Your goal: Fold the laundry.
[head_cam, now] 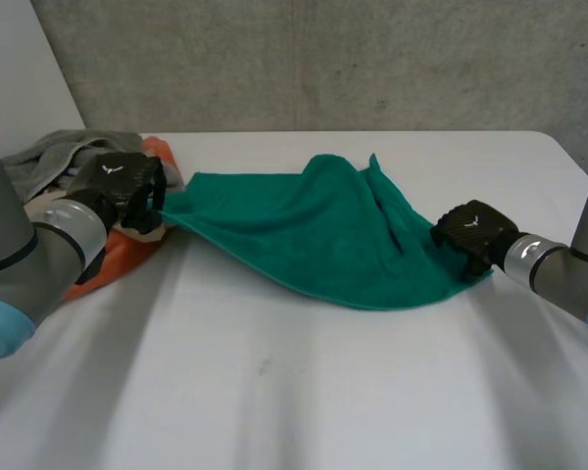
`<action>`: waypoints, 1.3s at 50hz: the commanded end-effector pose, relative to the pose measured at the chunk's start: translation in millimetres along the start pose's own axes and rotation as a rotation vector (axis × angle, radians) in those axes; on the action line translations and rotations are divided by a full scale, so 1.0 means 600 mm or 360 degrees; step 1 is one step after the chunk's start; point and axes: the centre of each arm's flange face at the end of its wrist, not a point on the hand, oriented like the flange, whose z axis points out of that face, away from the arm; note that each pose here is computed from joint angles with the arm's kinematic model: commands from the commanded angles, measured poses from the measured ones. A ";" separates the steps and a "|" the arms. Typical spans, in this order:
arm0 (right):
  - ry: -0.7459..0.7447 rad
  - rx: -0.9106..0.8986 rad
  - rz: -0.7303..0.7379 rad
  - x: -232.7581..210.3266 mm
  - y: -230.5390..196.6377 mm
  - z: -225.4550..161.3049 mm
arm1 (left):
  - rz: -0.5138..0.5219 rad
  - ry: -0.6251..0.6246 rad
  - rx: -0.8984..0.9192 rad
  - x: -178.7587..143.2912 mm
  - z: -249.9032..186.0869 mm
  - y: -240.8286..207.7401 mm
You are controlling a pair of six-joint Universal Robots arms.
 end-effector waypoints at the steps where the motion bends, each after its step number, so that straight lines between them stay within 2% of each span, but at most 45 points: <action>1: 0.0001 -0.0040 -0.0008 -0.005 0.006 0.003 | 0.0001 0.0008 -0.0006 0.002 0.000 0.001; 16: 0.0011 -0.0059 -0.0004 0.007 -0.006 -0.022 | 0.0004 0.0023 -0.0003 0.008 -0.001 0.000; 30: -0.0019 -0.0092 -0.0083 -0.005 0.018 0.001 | 0.0001 0.0015 0.0000 0.005 -0.001 -0.001; 52: 0.0046 0.0034 -0.0117 -0.008 0.003 0.044 | -0.0006 0.0006 -0.0004 0.001 -0.002 -0.001; 60: 0.0183 0.0121 -0.0037 0.023 -0.025 0.045 | -0.0003 -0.0002 -0.0015 -0.003 -0.003 0.000; 65: 0.0258 0.0131 0.0015 0.064 -0.046 0.007 | -0.0003 0.0004 -0.0056 -0.003 -0.016 -0.006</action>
